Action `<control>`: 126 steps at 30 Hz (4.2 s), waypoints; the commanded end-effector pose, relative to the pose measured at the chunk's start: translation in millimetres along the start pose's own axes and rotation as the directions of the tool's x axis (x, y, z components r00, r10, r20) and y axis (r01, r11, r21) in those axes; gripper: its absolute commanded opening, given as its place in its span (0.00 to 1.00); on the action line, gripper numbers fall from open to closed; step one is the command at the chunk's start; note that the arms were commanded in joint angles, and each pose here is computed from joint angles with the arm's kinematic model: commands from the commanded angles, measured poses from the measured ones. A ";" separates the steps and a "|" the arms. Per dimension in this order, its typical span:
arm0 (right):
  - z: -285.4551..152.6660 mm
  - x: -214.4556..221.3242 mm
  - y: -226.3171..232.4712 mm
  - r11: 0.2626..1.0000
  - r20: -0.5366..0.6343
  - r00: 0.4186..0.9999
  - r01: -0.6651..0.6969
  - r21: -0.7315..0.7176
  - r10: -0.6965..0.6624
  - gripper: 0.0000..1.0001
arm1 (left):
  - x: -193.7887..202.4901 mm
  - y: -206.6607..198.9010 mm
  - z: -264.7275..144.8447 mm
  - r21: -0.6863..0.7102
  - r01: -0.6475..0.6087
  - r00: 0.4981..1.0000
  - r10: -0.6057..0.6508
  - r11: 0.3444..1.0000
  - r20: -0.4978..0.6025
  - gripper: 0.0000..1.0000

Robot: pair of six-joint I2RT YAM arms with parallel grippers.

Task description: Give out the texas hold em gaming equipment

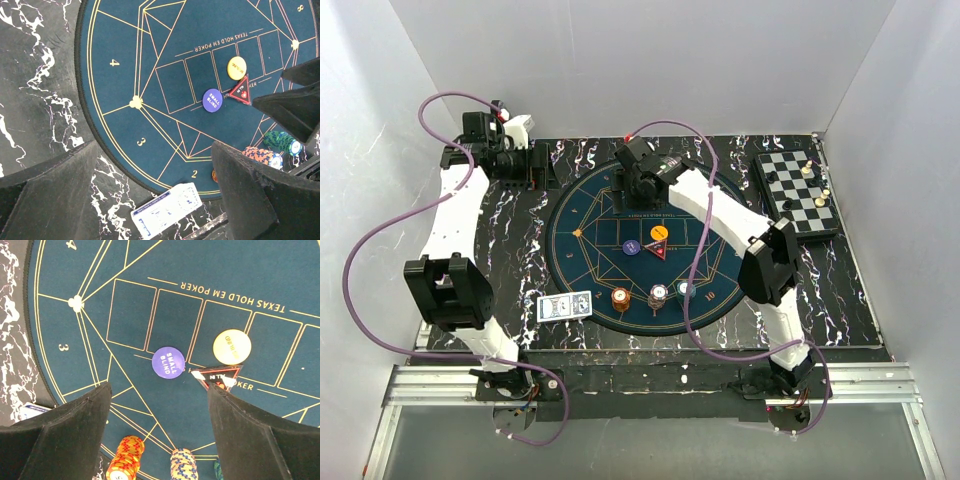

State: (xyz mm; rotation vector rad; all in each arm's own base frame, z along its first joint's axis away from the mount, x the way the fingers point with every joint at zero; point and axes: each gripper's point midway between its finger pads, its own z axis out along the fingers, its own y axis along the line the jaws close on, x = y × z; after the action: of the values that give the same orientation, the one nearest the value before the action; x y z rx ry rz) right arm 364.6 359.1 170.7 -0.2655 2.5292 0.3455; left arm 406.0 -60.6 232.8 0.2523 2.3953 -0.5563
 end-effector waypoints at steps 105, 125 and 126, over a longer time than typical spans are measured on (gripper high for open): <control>-48.9 32.7 -122.1 0.908 0.016 0.928 -0.361 -0.214 0.373 0.63 | 157.3 -95.4 193.5 0.292 -0.714 0.588 0.771 0.637 -0.243 0.89; -49.6 34.4 -123.4 0.910 0.016 0.929 -0.358 -0.208 0.369 0.62 | 160.4 -56.7 190.0 0.263 -0.694 0.588 0.739 0.670 -0.330 0.59; -49.7 34.1 -123.1 0.910 0.017 0.929 -0.358 -0.210 0.369 0.62 | 158.3 -50.9 187.3 0.256 -0.683 0.601 0.726 0.684 -0.335 0.58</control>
State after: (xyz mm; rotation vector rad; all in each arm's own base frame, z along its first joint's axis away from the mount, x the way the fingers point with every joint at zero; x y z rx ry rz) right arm 341.1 221.0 158.8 0.1616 2.5200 0.7262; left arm 365.4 -215.9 21.1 1.4776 2.3047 -0.2888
